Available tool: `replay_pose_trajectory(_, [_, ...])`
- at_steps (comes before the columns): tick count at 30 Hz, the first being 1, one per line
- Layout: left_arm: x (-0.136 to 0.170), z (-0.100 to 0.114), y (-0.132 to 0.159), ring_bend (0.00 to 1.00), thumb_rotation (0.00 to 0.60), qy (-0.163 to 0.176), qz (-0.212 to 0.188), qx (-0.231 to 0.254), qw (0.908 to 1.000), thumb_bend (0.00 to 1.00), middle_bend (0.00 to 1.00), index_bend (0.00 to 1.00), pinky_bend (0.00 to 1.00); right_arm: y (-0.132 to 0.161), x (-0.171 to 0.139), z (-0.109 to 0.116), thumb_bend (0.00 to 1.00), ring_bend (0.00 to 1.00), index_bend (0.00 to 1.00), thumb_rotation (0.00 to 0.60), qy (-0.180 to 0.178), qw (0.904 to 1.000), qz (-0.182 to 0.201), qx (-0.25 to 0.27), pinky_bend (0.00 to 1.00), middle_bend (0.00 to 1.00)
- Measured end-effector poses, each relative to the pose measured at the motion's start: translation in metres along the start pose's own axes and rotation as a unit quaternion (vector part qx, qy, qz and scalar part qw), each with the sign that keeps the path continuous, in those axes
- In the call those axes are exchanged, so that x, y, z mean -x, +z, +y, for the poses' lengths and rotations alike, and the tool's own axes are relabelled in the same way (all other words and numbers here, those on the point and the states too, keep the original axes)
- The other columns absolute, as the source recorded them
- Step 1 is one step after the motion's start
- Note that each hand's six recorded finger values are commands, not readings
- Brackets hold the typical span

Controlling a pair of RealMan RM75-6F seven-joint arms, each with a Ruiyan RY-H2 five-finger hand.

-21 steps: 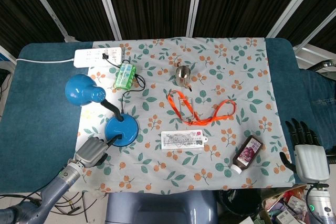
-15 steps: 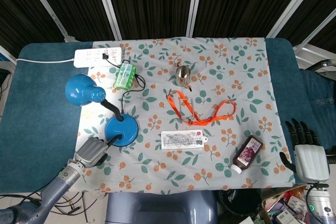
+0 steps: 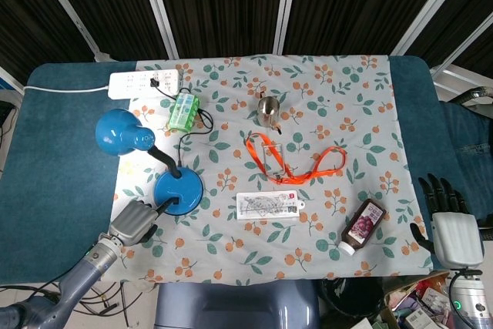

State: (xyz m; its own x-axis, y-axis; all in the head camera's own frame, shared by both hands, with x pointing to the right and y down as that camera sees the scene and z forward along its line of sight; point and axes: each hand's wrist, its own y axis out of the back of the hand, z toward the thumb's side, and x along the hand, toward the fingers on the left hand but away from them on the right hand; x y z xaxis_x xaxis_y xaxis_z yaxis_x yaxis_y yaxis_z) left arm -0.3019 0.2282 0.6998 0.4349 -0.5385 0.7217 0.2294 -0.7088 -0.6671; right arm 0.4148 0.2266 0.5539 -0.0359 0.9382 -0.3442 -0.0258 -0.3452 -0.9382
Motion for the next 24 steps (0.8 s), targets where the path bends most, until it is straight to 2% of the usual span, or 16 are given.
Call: replay_pose_trajectory(24, [0.0004,-0.0039,0.0003,0.49,0.6,-0.005,0.0,-0.004,1.0,0.53,0.62,0.03,0.51,-0.0001,-0.0004,0.0004,0.2,0.03,0.01,0.6,-0.002,1.0,-0.001,0.0,0.14,0.02])
